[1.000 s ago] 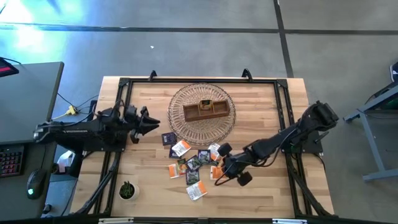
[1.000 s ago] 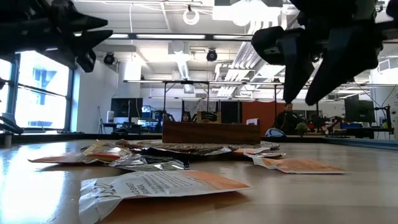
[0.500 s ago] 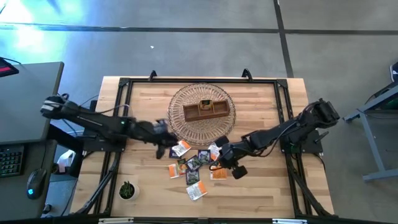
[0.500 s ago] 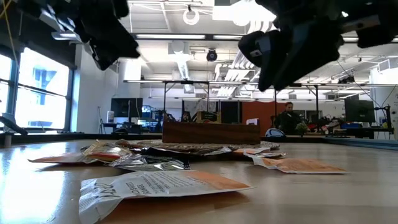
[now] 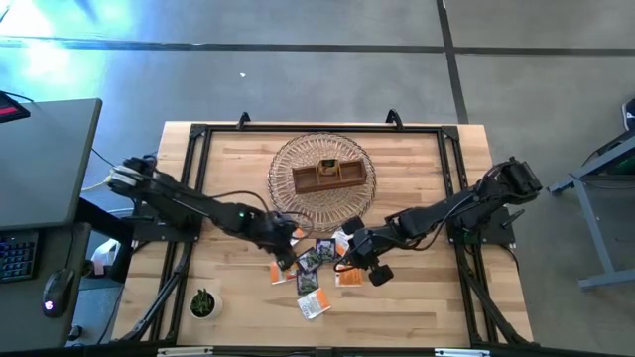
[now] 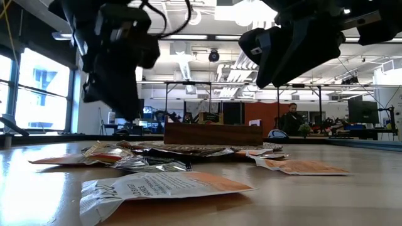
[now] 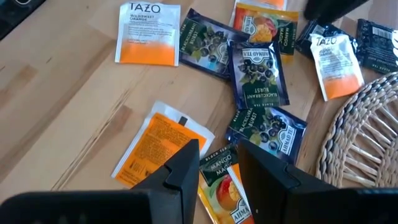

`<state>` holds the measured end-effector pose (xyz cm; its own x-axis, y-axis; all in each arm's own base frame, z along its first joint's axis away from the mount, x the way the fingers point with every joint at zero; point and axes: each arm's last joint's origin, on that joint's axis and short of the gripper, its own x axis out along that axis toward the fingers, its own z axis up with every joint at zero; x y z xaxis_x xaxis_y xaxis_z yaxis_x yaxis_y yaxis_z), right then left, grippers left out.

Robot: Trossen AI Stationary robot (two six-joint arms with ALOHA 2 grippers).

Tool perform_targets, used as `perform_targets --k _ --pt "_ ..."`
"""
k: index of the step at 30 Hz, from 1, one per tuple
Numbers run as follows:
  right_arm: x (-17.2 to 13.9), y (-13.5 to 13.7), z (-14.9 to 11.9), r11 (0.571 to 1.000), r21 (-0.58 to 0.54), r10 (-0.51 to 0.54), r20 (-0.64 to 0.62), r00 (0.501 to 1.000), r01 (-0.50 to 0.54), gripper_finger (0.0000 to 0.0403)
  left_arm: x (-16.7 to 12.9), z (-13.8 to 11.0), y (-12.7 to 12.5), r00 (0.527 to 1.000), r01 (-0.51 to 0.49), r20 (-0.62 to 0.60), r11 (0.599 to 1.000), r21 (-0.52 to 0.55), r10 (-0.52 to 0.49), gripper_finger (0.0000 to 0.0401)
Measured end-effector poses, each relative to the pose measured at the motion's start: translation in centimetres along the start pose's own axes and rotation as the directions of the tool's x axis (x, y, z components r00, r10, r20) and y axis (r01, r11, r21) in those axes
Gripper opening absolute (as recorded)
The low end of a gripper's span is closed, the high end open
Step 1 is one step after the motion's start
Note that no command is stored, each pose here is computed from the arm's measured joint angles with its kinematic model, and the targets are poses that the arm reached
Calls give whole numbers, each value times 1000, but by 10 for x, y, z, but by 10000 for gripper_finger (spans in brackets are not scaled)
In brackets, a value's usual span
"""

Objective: Pick & Place Tea
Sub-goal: Put the orange tea bag into the middle section of the wooden organizer

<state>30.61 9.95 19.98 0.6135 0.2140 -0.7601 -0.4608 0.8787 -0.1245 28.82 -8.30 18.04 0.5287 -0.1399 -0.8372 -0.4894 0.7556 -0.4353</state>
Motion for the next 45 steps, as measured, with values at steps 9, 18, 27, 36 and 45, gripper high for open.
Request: perform_targets --k 9,18,27,36,45 --pt "0 -3 13 999 9 -38 131 991 37 107 9 -1 -1 999 -10 -38 1000 -10 10 101" --pt "53 -6 23 990 125 -101 356 929 60 107 5 -8 10 987 -115 -114 993 5 115 101" --pt "101 -5 12 974 222 -141 460 877 40 107 5 -8 10 987 -111 -112 994 6 111 101" --pt "131 -7 5 963 268 -164 452 877 42 73 10 -8 9 988 -103 -120 995 -2 102 101" --pt "134 -27 -2 950 281 -237 359 903 137 12 10 -7 6 990 -65 -126 998 -5 64 101"
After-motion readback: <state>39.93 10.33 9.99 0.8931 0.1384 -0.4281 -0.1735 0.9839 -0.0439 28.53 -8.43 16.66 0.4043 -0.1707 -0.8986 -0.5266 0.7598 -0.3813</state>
